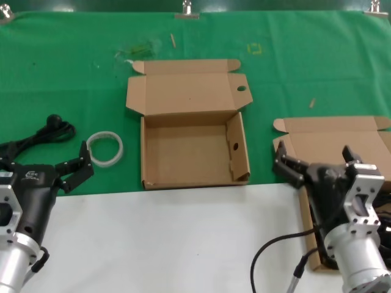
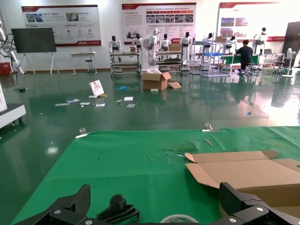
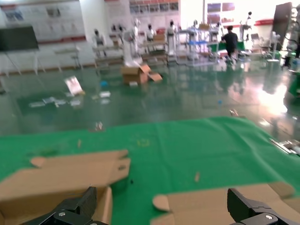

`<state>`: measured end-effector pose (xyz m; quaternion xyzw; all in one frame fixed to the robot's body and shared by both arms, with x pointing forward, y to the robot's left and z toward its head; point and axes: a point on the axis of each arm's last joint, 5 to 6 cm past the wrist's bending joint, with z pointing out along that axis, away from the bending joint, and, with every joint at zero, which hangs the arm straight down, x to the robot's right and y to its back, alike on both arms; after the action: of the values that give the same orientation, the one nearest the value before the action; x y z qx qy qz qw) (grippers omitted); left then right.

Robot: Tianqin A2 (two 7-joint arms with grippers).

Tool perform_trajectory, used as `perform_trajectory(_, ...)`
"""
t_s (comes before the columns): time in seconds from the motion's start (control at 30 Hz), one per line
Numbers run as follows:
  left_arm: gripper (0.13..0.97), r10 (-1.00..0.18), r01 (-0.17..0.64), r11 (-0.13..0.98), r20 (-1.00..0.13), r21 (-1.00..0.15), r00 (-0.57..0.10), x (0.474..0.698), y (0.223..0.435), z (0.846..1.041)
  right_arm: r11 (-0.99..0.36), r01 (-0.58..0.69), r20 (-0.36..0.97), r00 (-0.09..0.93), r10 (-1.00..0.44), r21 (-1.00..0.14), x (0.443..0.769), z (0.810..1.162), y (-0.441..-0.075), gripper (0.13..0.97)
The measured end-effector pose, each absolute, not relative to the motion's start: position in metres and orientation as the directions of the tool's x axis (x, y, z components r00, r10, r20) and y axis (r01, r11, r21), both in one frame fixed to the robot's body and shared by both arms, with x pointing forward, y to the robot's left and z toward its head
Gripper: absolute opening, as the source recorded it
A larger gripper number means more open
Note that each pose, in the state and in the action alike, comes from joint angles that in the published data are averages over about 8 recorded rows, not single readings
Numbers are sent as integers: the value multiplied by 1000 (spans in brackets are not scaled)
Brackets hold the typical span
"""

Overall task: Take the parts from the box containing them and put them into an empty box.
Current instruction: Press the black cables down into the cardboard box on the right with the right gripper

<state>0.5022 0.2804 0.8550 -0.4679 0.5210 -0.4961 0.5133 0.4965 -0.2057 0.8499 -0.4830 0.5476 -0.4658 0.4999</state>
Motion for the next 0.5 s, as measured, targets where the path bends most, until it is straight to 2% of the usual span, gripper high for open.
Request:
perform_trajectory(0.27, 966, -997, 22, 70, -71, -997, -35, 502, 280, 855, -59, -228, 96, -154, -983, -972, 480, 855, -199, 966)
perform_trajectory(0.5, 966, -997, 22, 70, -71, -997, -35, 502, 280, 855, -184, -364, 259, -169, -951, -913, 467, 873, -202, 966)
